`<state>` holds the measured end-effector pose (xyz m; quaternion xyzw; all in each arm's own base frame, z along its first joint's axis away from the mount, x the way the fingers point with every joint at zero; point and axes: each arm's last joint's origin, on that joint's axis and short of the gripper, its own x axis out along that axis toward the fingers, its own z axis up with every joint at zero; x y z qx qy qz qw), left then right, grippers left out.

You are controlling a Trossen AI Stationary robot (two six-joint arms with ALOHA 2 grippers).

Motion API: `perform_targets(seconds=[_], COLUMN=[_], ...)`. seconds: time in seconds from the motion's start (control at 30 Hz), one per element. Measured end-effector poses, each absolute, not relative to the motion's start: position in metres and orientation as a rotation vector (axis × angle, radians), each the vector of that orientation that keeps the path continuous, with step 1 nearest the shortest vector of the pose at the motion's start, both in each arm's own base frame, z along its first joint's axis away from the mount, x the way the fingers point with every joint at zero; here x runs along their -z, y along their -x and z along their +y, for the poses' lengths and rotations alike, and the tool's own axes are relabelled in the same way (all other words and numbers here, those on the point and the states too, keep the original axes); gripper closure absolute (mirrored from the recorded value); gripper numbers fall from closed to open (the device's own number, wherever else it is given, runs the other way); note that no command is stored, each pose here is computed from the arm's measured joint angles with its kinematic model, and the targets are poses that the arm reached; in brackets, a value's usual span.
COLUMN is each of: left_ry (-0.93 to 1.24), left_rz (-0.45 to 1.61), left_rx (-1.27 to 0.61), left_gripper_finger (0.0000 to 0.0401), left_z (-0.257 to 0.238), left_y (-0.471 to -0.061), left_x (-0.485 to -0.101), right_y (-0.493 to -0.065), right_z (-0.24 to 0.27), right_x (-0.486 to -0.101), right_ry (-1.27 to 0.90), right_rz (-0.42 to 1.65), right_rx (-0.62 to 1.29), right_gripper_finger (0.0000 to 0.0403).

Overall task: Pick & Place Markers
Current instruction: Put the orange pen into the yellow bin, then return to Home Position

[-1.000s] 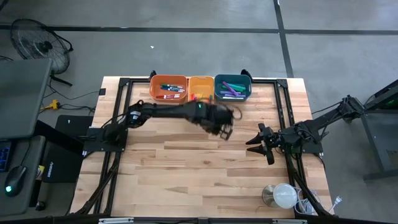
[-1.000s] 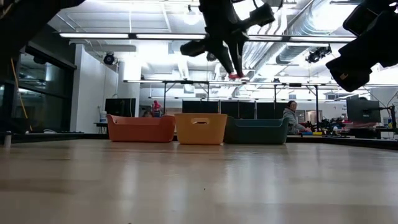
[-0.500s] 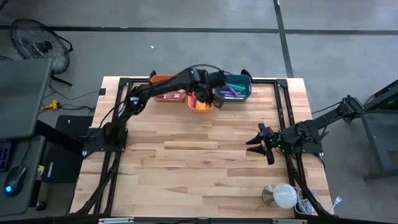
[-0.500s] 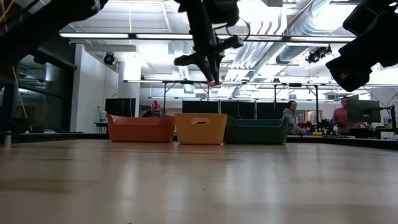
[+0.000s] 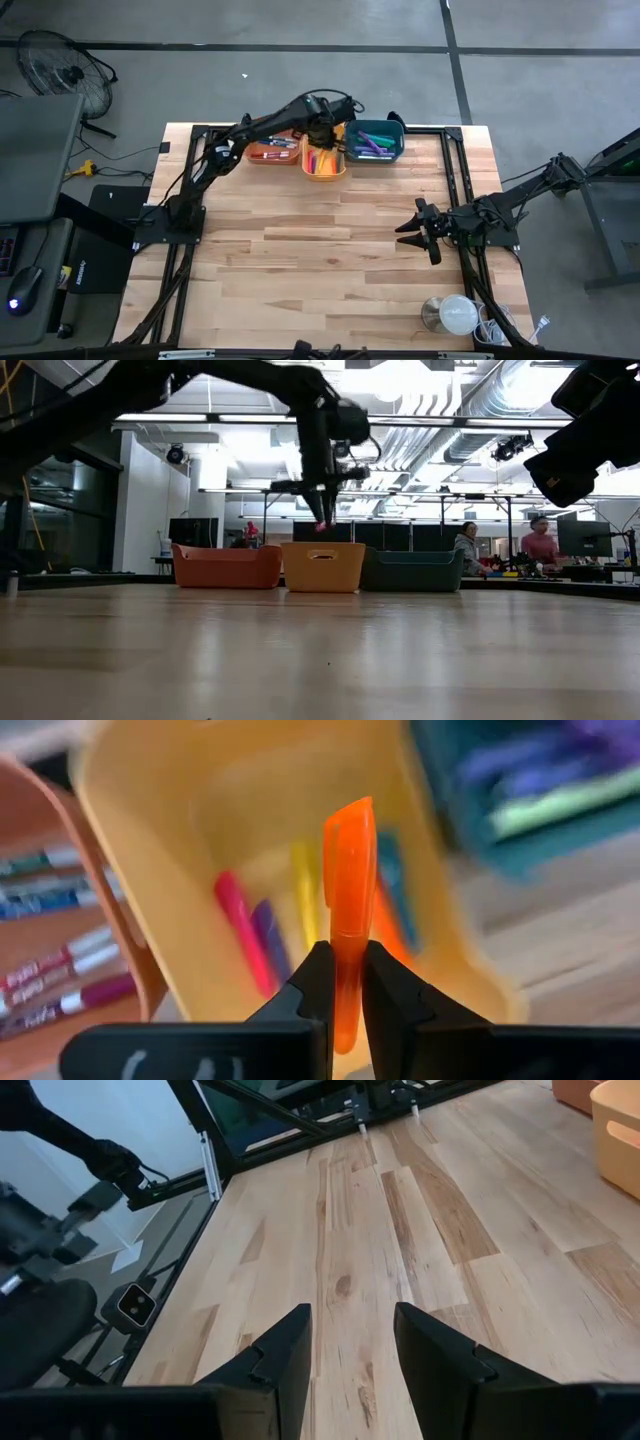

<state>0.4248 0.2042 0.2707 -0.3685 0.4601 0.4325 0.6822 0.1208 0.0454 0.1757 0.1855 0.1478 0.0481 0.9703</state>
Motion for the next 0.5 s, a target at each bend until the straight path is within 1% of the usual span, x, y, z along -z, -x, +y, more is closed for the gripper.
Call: perform_targets(seconds=[0.07,0.2,0.27,0.4,0.5], left_ry=[0.834,0.848,0.861,0.829,0.801], left_rz=[1.089,1.093,1.127,1.106,1.114], left_rx=[-0.949,-0.918,-0.902,-0.883,-0.878], left_gripper_finger=[0.0378,0.0374,0.0355,0.0297,0.0264], left_z=[0.206,0.206,0.206,0.203,0.201], left_y=[-0.423,-0.427,-0.427,-0.430,-0.432], left_x=[-0.263,-0.258,-0.253,-0.256,-0.255], right_y=[-0.121,-0.121,-0.121,-0.121,-0.121], right_z=[0.045,0.045,0.045,0.045,0.045], right_x=[-0.176,-0.176,-0.176,-0.176,-0.176], right_ry=[-0.375,-0.375,-0.374,-0.375,-0.375], right_rz=[0.298,0.298,0.299,0.298,0.298], right_rx=[-0.097,-0.097,-0.097,-0.097,-0.097], right_gripper_finger=[0.0269,0.0269,0.0269,0.0269,0.0269])
